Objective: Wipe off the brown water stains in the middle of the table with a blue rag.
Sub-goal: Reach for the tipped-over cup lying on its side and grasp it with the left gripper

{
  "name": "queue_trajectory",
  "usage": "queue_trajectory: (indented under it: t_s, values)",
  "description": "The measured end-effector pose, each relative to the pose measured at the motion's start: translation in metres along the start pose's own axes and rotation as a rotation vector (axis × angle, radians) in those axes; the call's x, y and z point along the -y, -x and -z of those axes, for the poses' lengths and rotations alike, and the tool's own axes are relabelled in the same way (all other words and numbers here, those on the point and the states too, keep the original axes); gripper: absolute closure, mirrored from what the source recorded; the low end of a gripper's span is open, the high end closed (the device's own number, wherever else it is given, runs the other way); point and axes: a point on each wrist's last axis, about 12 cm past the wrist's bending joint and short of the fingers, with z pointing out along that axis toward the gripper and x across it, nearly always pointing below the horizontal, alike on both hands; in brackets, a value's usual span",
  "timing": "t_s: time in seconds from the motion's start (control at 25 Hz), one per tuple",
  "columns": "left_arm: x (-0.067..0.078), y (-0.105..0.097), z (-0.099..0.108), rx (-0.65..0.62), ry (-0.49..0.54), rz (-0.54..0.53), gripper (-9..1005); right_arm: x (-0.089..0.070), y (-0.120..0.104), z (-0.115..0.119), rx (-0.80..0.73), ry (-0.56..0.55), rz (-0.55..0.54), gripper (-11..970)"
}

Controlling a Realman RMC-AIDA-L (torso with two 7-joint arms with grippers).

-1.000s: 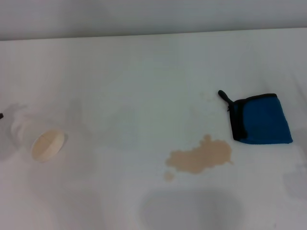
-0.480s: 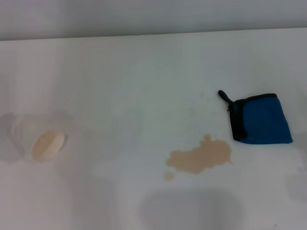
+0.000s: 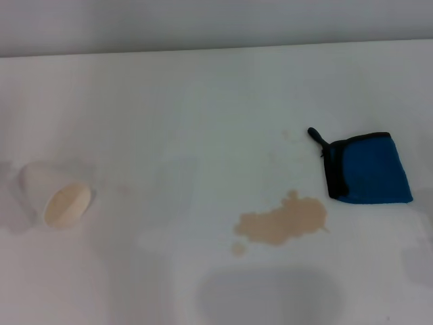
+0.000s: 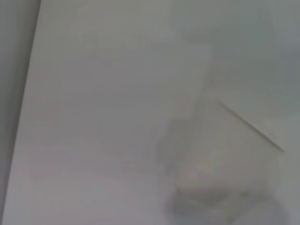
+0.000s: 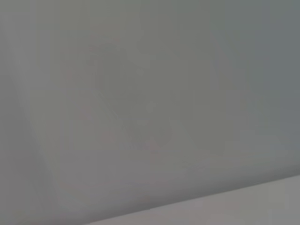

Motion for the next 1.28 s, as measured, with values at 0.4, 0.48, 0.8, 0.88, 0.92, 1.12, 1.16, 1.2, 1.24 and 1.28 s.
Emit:
queue_trajectory:
  t_s: [0.4,0.48,0.8,0.88,0.92,1.12,1.16,1.2,1.24,1.28]
  values:
    - [-0.001,0.014,-0.026,0.075,-0.009,-0.125,141,-0.005,-0.005,0.007,-0.009,0.015,-0.024,98]
    - [0.0,0.013,-0.03,0.083,-0.011,-0.142,142,-0.005,-0.006,0.01,-0.013,0.011,-0.028,98]
    - [0.002,0.012,-0.048,0.097,-0.029,-0.178,147,-0.005,-0.011,0.02,-0.03,0.003,-0.044,98]
    - [0.003,0.013,-0.052,0.1,-0.03,-0.178,148,-0.005,-0.011,0.02,-0.032,0.006,-0.047,98]
    - [0.004,0.014,-0.054,0.1,-0.031,-0.178,149,-0.006,-0.011,0.02,-0.033,0.008,-0.047,98]
    - [0.006,0.016,-0.064,0.1,-0.037,-0.18,152,-0.006,-0.012,0.021,-0.039,0.011,-0.048,98]
    - [0.006,0.017,-0.065,0.1,-0.036,-0.183,153,-0.006,-0.013,0.022,-0.041,0.01,-0.048,98]
    - [0.007,0.018,-0.068,0.103,-0.039,-0.188,153,-0.006,-0.013,0.022,-0.044,0.012,-0.048,98]
    - [0.007,0.019,-0.069,0.106,-0.038,-0.191,154,-0.007,-0.013,0.023,-0.046,0.014,-0.048,98]
    - [0.007,0.02,-0.071,0.108,-0.037,-0.194,154,-0.007,-0.014,0.023,-0.049,0.015,-0.047,98]
